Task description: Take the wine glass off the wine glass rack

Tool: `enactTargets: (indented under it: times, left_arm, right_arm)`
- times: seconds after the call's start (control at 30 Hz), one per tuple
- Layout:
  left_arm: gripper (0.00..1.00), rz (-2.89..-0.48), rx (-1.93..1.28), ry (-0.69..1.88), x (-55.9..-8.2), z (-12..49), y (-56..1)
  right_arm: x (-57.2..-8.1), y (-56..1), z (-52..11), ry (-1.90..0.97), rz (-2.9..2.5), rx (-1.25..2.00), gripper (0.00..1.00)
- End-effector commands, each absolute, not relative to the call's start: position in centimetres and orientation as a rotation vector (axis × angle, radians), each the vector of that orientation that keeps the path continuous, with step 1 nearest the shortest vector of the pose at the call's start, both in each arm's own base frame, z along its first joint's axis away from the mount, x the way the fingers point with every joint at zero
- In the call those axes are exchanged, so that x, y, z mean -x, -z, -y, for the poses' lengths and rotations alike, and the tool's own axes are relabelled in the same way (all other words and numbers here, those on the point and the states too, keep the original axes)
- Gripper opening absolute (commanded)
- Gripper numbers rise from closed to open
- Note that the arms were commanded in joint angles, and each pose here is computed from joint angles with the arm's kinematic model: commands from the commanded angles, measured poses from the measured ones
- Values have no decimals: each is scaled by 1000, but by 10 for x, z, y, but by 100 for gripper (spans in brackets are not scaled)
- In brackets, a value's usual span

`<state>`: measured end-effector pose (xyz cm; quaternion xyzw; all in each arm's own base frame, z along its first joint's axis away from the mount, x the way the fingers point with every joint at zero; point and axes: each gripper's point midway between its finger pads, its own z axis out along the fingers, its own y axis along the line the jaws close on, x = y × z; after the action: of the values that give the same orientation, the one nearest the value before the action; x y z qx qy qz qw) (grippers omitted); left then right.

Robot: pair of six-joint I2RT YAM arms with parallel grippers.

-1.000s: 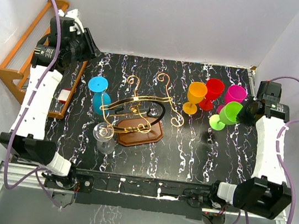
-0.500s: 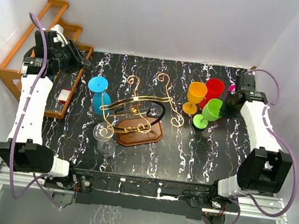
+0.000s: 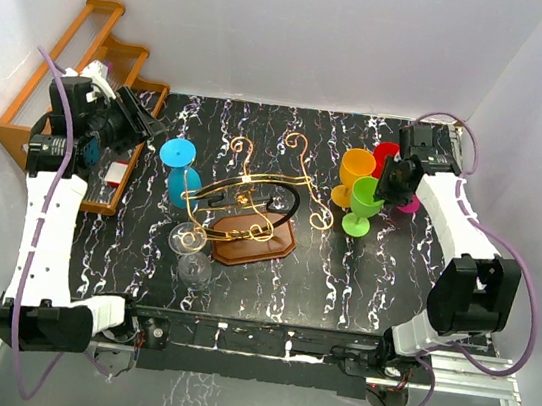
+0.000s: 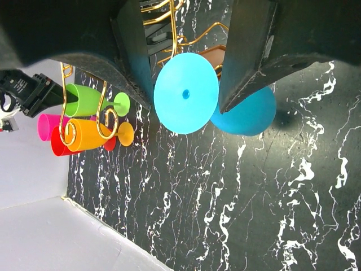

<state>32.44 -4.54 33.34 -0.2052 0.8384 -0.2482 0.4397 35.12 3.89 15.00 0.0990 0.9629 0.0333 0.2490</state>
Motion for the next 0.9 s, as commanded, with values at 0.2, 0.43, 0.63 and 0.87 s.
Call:
enactTargets:
  times: [0.2, 0.43, 0.63, 0.87]
  left_arm:
    - [51, -2075, 517, 602, -321, 42, -337]
    - [51, -2080, 520, 642, -334, 46, -347]
    - [51, -2121, 570, 651, -320, 48, -324]
    - [51, -2103, 630, 626, -296, 45, -317]
  right_arm:
    - [-366, -257, -48, -174, -2346, -197, 42]
    - [-345, -333, -85, -411, -2189, -65, 40]
    - [-327, -397, -148, -662, -2023, 125, 35]
    - [-306, -445, -225, -997, -1860, 367, 35]
